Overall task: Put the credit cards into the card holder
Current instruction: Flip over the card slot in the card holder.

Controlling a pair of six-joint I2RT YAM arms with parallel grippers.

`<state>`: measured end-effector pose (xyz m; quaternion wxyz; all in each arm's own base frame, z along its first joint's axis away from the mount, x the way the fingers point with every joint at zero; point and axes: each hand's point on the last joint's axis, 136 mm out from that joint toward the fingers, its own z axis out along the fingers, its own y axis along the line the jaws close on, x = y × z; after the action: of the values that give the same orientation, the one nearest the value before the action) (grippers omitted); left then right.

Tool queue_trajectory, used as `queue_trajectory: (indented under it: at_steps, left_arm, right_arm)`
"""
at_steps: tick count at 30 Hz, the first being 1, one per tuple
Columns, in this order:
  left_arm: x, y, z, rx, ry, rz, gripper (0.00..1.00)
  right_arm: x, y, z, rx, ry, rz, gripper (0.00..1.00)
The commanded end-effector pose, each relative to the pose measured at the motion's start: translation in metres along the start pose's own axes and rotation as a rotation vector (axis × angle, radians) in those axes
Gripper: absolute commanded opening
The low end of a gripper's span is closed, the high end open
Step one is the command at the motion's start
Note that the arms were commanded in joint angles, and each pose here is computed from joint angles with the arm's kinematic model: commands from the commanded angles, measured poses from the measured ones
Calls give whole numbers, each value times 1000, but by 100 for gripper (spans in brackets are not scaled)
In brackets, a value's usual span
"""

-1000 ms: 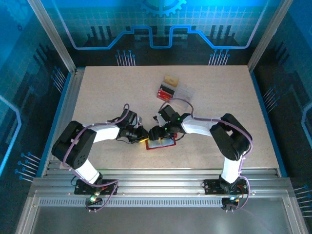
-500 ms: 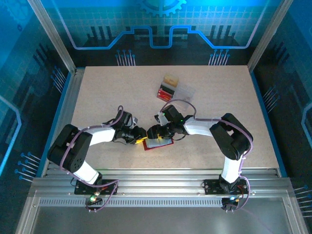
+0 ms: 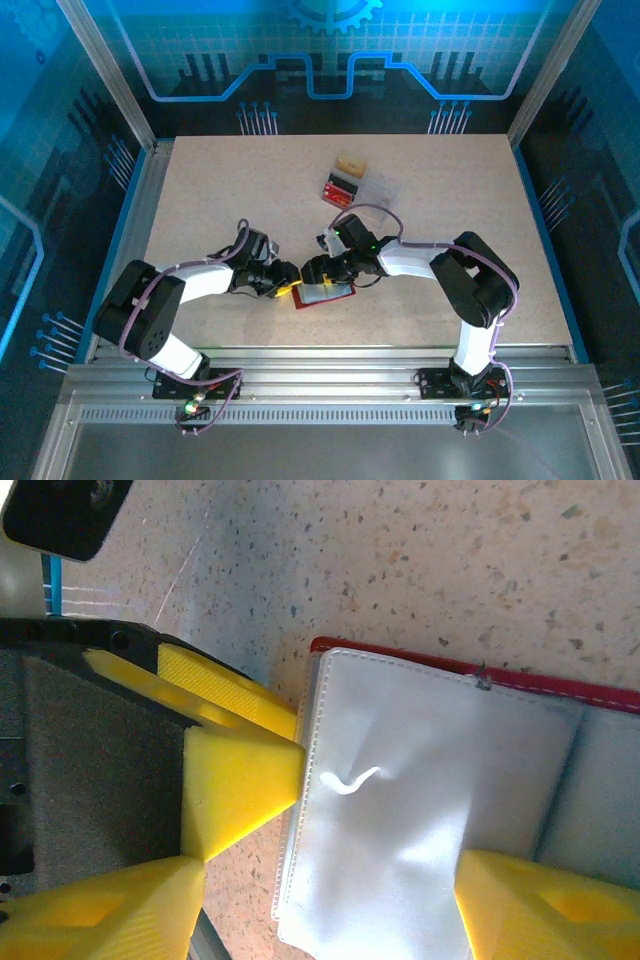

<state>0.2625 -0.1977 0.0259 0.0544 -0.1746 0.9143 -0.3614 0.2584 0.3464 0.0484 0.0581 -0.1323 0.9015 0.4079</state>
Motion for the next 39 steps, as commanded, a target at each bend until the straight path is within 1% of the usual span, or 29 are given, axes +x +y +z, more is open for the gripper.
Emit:
queue_trajectory:
  at_steps: [1, 4, 10, 16, 21, 27, 29, 32, 33, 36, 37, 39]
  left_arm:
    - [12, -19, -9, 73, 34, 9, 41]
    - [8, -20, -16, 64, 3, 11, 41]
    - [3, -24, -22, 81, -23, 3, 43]
    - [2, -23, -13, 71, 16, 13, 44]
    - [0, -28, -3, 105, 47, 13, 44]
    - [-3, -32, 3, 108, 55, 22, 45]
    - [-3, -33, 4, 108, 58, 28, 47]
    - [1, -40, 9, 193, 99, -12, 47]
    - [3, -37, 10, 195, 106, -36, 46]
    - [-1, -21, 7, 196, 62, -110, 43]
    - [-4, -18, 3, 198, 43, -130, 41]
    - [-6, -15, -4, 199, 24, -147, 38]
  right_arm:
    - [11, -1, 15, -12, 41, -5, 70]
    - [11, 0, 15, -16, 42, -5, 70]
    - [10, 0, 16, -18, 47, -3, 70]
    - [10, 2, 17, -27, 52, -5, 70]
    - [9, 4, 17, -30, 52, -13, 71]
    - [11, 8, 19, -45, 60, -28, 71]
    - [11, 10, 20, -57, 61, -34, 71]
    - [10, 12, 20, -78, 58, -32, 72]
    - [10, 12, 21, -79, 59, -30, 72]
    - [10, 9, 20, -78, 53, -23, 72]
    - [10, 8, 19, -75, 48, -22, 72]
    - [11, 4, 18, -63, 43, -13, 72]
